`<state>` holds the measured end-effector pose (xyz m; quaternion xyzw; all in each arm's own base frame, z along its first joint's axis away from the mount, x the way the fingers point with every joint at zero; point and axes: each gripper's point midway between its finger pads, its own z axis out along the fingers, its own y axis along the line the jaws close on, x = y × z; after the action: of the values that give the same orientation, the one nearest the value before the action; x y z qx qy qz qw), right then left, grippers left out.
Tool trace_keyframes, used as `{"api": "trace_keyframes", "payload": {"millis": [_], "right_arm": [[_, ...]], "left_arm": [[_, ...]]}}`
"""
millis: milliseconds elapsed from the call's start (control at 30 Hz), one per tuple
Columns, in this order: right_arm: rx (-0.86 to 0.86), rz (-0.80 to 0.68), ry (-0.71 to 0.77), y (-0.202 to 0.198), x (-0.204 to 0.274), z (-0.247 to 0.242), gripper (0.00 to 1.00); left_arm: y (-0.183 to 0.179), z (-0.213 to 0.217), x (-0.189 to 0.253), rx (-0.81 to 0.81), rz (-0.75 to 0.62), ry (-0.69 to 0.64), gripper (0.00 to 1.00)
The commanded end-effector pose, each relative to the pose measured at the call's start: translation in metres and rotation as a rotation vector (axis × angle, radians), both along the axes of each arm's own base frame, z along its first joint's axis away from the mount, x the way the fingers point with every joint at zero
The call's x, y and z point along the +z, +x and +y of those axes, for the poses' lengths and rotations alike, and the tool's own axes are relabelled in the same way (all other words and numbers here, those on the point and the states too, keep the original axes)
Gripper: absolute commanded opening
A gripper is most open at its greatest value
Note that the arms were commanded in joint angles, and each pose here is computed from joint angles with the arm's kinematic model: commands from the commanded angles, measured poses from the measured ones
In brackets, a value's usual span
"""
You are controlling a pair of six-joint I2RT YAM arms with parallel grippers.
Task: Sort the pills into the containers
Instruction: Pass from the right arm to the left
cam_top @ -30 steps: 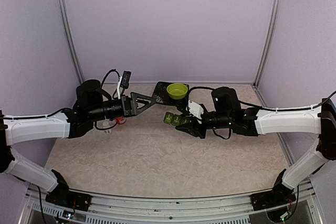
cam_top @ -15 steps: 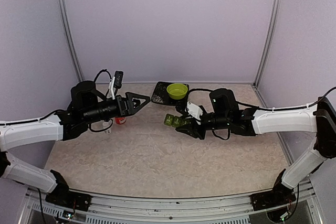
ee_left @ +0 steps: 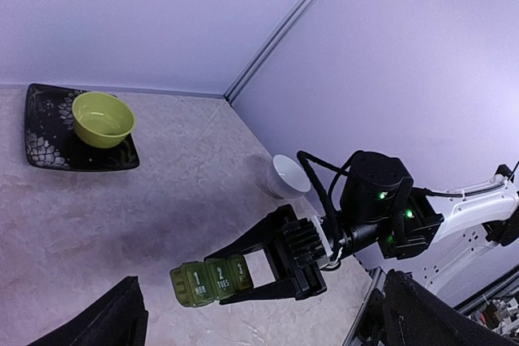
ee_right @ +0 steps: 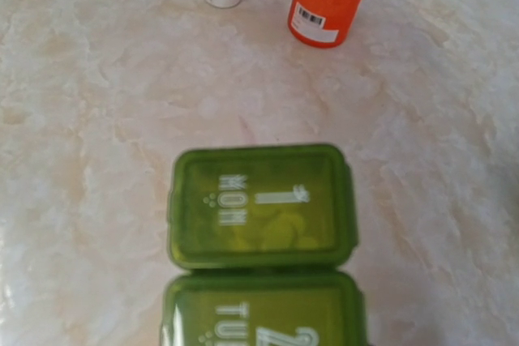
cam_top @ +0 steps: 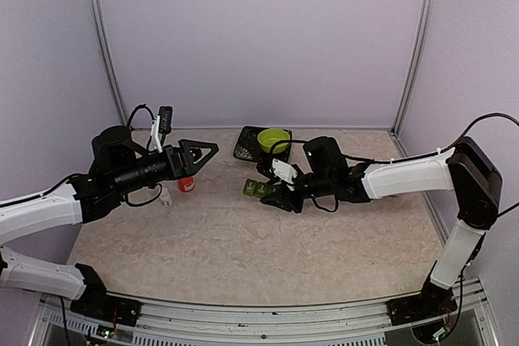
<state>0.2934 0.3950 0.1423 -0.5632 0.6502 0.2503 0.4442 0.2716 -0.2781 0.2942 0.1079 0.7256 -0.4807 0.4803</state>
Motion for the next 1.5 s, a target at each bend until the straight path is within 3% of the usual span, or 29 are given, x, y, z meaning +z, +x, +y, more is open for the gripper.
{"api": "trace_keyframes", "payload": {"millis": [0, 333, 667, 967, 1267, 1467], "right_arm": [[0.029, 0.012, 0.013, 0.012, -0.004, 0.013, 0.41], [0.051, -0.003, 0.024, -0.002, 0.002, 0.005, 0.44], [0.083, -0.031, 0.06, -0.028, 0.016, -0.007, 0.44], [0.105, -0.054, 0.062, -0.042, 0.025, -0.007, 0.44], [0.122, -0.073, 0.068, -0.049, 0.03, -0.003, 0.45], [0.116, -0.098, 0.064, -0.05, 0.032, -0.005, 0.45]], "left_arm": [[0.001, 0.011, -0.012, 0.049, 0.006, 0.049, 0.99], [0.005, 0.001, -0.053, 0.029, 0.128, 0.074, 0.99], [0.012, -0.051, -0.092, -0.074, 0.255, 0.098, 0.99], [-0.011, -0.107, -0.092, -0.296, 0.242, 0.088, 0.99], [-0.02, -0.12, -0.113, -0.359, 0.287, 0.093, 0.99], [-0.023, -0.125, -0.11, -0.393, 0.287, 0.046, 0.81]]}}
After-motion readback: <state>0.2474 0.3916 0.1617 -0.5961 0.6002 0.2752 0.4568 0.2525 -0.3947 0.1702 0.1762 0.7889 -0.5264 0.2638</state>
